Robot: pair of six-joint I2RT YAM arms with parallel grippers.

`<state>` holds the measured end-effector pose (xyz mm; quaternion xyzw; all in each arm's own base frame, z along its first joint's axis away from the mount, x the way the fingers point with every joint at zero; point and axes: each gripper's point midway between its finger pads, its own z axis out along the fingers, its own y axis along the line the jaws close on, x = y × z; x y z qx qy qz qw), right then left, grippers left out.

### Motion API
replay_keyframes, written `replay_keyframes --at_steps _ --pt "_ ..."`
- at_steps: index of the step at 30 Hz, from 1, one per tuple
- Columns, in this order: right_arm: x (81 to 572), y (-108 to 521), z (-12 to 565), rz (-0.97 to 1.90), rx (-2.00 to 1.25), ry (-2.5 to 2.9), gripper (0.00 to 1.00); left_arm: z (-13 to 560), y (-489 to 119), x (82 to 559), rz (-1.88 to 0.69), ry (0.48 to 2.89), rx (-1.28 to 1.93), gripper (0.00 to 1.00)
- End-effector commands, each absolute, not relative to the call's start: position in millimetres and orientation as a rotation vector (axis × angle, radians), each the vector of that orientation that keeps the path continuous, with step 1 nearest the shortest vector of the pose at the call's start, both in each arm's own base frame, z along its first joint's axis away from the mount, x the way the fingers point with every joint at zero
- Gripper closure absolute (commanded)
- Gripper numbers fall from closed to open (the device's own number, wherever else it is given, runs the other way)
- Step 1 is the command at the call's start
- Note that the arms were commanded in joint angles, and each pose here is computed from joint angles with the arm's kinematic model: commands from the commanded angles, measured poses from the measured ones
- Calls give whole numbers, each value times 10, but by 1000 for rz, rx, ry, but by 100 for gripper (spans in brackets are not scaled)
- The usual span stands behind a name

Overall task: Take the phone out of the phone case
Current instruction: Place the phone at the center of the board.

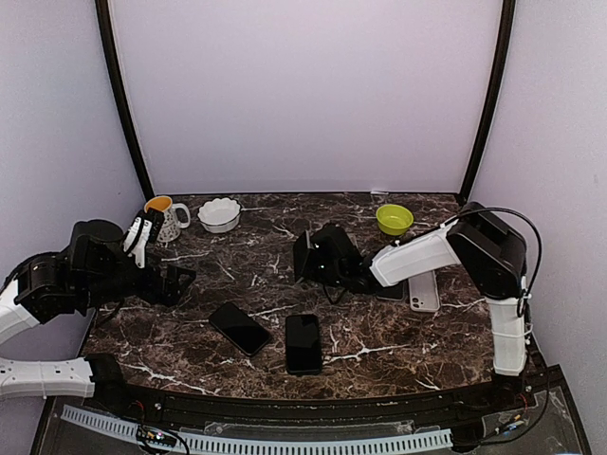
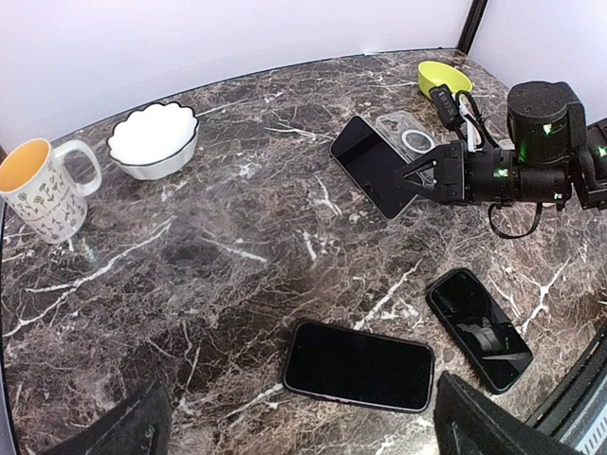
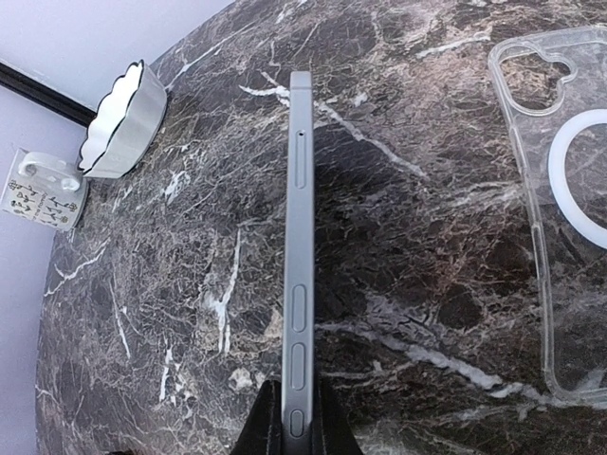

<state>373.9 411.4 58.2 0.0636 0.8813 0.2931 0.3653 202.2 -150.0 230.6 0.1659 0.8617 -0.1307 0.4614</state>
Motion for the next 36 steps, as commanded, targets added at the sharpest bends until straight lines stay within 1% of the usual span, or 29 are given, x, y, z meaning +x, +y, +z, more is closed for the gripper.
replay_keyframes --at_steps 1,3,4,6,7,8,17,19,22,31,34,36 --pt "3857 4127 645 784 178 2226 100 2246 -1484 2022 -309 2120 416 1" --pt "3870 4095 617 776 184 2239 100 2232 -1497 2023 -309 2125 423 1" --pt "3875 4082 595 769 183 2247 98 2220 -1504 2026 -306 2130 427 1" --pt "3888 4080 573 762 168 2262 87 2199 -1520 2030 -306 2139 435 1" --pt "3891 4075 542 753 161 2275 84 2192 -1531 2032 -306 2142 439 1" --pt "3896 4072 524 751 156 2284 82 2187 -1536 2033 -306 2144 440 1" --pt "3972 3943 550 727 173 2275 80 2201 -1539 2022 -317 2137 445 1" --pt "3992 3927 556 729 177 2276 76 2205 -1539 2020 -318 2135 445 1" --pt "3999 3896 552 720 184 2278 69 2206 -1539 2021 -318 2134 445 1" --pt "4016 3814 606 687 159 2271 66 2200 -1539 2023 -316 2135 445 1" --pt "3985 3803 676 641 94 2281 60 2187 -1536 2026 -311 2139 445 1" --pt "3926 3786 735 587 41 2284 51 2183 -1538 2026 -310 2140 446 1"
